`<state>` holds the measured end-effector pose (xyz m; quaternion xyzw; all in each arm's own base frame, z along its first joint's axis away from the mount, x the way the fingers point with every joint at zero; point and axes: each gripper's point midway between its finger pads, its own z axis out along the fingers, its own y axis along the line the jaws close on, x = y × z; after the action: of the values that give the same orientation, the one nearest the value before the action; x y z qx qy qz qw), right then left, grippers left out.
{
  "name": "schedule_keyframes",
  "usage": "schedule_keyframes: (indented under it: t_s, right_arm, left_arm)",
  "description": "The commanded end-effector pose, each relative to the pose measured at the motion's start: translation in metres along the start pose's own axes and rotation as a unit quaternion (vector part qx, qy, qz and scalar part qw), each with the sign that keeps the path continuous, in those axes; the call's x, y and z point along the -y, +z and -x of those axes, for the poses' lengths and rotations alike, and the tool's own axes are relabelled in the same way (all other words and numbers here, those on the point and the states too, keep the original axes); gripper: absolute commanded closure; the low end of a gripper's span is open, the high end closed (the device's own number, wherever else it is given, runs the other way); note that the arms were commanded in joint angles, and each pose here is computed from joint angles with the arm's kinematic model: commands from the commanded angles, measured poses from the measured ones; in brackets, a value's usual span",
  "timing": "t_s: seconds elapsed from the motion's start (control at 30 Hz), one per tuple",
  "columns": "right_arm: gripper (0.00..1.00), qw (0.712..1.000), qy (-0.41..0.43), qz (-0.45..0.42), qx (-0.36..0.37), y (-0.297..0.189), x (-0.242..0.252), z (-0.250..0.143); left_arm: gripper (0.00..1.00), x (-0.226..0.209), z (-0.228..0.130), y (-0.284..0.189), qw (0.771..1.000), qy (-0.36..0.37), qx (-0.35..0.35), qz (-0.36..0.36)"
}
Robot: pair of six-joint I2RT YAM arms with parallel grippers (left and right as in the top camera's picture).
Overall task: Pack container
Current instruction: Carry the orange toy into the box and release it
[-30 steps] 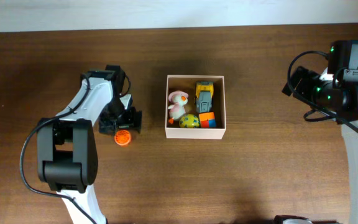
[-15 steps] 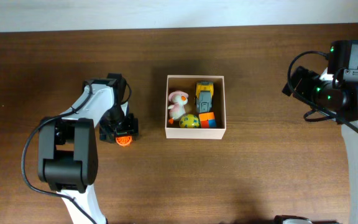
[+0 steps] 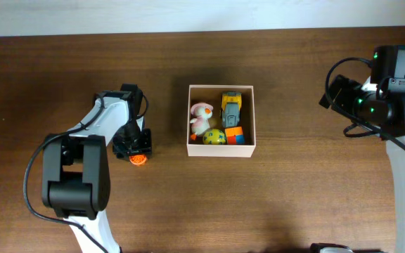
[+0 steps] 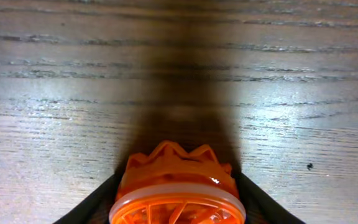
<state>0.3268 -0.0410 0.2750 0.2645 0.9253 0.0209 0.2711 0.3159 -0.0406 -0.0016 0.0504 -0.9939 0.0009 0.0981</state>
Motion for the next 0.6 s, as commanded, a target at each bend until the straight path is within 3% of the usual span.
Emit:
schedule_keyframes:
  t_s: [0.0,0.2,0.4,0.57]
  right_arm:
    - [0.01,1.0,0.002,-0.004,0.005,-0.001,0.002,0.003]
    - [0.01,1.0,0.002,-0.004,0.005,-0.001,0.002,0.003]
    - [0.01,1.0,0.002,-0.004,0.005,-0.001,0.002,0.003]
    - [0.01,1.0,0.002,-0.004,0.005,-0.001,0.002,0.003]
  left_arm:
    - [0.55,0.004,0.009,-0.019,1.0,-0.001,0.008,-0.004]
    - [0.56,0.025,0.028,-0.104,0.997,0.02,0.071,-0.019]
    - [0.54,0.1,0.038,-0.2,0.973,0.1,0.195,-0.071]
    - [0.54,0.171,0.039,-0.215,0.946,0.174,0.26,-0.088]
